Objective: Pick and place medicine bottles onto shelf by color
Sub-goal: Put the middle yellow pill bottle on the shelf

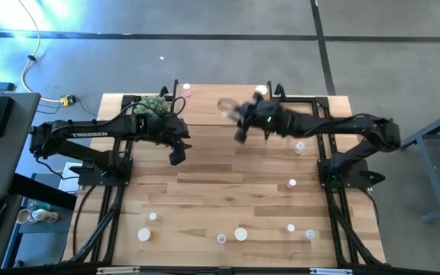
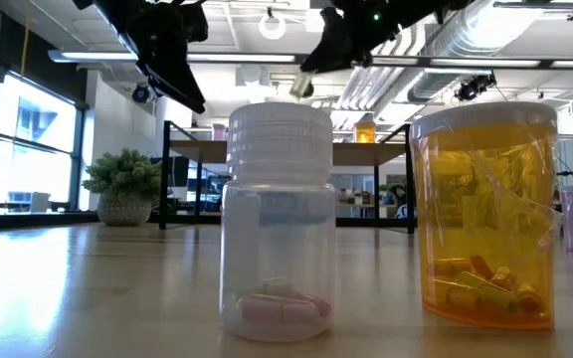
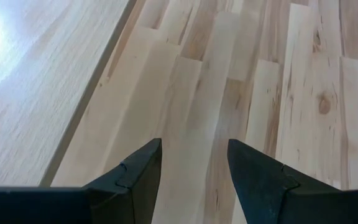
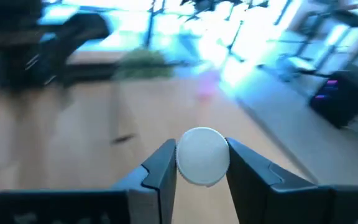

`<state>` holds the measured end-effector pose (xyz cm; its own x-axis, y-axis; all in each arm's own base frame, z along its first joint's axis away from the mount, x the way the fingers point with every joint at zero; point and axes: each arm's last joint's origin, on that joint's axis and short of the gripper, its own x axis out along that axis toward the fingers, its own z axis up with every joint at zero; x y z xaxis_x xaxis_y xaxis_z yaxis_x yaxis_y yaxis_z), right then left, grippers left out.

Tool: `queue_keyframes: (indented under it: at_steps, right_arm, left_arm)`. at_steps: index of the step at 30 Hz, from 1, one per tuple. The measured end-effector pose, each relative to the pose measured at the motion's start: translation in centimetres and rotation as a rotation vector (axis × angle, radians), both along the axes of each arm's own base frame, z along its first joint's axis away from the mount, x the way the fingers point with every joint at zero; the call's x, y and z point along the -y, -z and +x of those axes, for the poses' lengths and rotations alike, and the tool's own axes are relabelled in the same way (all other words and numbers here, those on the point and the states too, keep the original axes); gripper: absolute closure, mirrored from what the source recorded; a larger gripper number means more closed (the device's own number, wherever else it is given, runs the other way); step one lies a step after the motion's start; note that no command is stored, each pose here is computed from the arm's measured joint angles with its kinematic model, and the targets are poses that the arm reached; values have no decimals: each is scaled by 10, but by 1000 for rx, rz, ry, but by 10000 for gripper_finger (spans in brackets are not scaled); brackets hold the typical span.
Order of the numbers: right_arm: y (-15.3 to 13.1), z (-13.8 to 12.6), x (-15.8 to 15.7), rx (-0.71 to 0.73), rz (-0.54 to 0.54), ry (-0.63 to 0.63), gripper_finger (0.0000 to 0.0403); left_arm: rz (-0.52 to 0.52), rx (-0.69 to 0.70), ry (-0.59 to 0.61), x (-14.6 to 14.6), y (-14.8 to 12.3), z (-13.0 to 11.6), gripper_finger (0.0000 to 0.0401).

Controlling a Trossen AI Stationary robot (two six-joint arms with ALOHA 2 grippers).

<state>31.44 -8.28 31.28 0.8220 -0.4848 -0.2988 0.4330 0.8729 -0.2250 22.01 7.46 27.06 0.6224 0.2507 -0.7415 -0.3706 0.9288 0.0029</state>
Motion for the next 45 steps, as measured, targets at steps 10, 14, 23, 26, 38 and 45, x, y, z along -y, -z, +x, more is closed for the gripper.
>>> queue_keyframes:
  at_steps: [10, 14, 23, 26, 38, 45]
  right_arm:
    - [-55, -31, 74, -9, 92, 255, 295]
    - [-58, -37, 93, -36, 170, 288, 295]
    - [-43, -13, 113, -124, 250, 251, 295]
    - [-35, -4, 117, -187, 268, 245, 295]
    - [1, 19, 131, -339, 323, 225, 295]
    - [10, 25, 128, -372, 321, 184, 295]
  left_arm:
    - [2, 4, 0, 0, 0, 0, 227]
    - [1, 4, 0, 0, 0, 0, 227]
    - [0, 4, 0, 0, 0, 0, 227]
    - [-3, 5, -5, 0, 0, 0, 227]
    - [-4, 6, -6, 0, 0, 0, 227]
    - [-4, 6, -6, 0, 0, 0, 227]
